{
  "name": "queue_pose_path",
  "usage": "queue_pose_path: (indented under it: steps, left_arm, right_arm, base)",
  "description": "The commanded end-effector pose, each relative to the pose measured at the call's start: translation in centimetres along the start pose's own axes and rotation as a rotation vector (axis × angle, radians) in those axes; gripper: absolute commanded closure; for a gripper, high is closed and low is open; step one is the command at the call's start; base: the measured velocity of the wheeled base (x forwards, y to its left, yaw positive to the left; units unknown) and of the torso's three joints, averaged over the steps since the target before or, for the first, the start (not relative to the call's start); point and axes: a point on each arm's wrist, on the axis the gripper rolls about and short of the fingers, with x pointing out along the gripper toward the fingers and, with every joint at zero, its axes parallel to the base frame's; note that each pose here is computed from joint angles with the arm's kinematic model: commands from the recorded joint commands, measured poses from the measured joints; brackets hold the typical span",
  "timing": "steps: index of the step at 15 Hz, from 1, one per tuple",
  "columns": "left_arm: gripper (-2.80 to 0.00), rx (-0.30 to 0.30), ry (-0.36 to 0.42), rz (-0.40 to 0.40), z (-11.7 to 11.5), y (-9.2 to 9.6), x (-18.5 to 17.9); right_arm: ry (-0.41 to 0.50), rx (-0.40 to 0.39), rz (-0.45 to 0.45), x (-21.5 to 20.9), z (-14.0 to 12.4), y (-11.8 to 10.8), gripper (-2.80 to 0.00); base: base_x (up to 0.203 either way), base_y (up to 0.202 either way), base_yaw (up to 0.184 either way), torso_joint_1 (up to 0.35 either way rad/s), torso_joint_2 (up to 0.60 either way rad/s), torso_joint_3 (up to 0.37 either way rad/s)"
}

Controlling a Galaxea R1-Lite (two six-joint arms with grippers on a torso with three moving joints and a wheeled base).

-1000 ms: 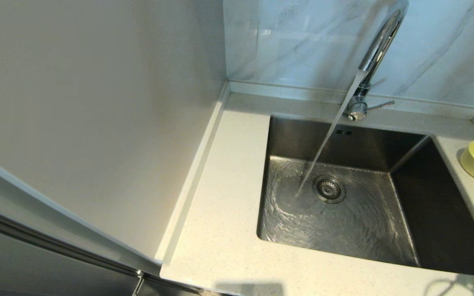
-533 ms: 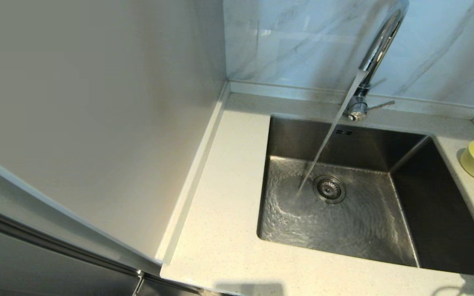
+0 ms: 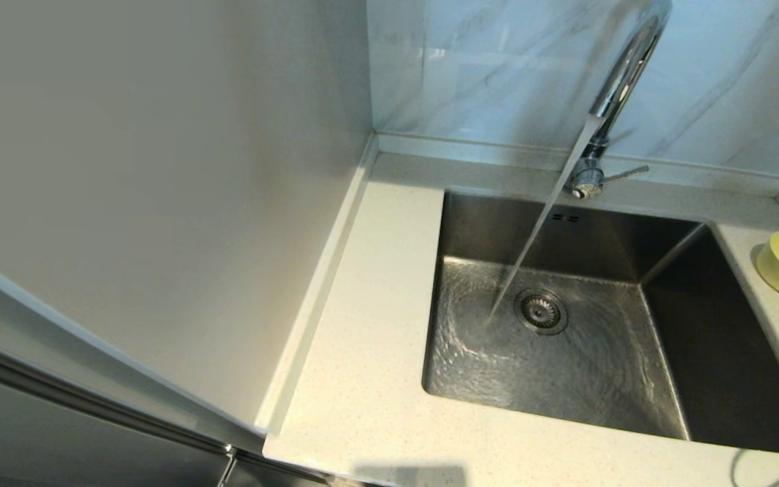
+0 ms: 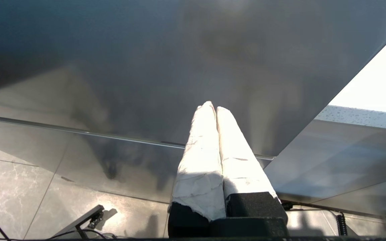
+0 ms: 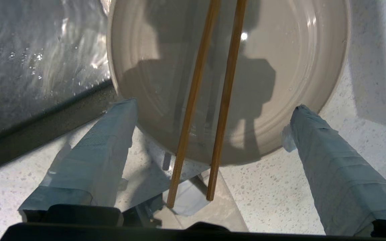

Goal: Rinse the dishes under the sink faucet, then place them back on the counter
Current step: Pick up the chopsticks

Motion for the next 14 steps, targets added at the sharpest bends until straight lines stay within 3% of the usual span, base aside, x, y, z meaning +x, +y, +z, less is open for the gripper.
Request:
queue_pose_path:
  steps: [1, 7, 14]
  left_arm:
    - [0.00, 0.000, 0.000, 0.000, 0.0, 0.0, 0.0]
    - [0.00, 0.000, 0.000, 0.000, 0.0, 0.0, 0.0]
    - [0.00, 0.000, 0.000, 0.000, 0.0, 0.0, 0.0]
  right_arm:
    - [0.038, 0.003, 0.003, 0.6, -0.5, 0.0, -2.80]
    - [0.164, -0.027, 0.025, 3.1, -1.4, 0.0, -2.80]
    - [0.120, 0.029, 0.022, 5.0, 0.0, -0.1, -2.80]
  base:
    - [0.000, 0.000, 0.000, 0.000, 0.00, 0.000]
    - [0.000, 0.000, 0.000, 0.000, 0.00, 0.000]
    - [0.000, 0.000, 0.000, 0.000, 0.00, 0.000]
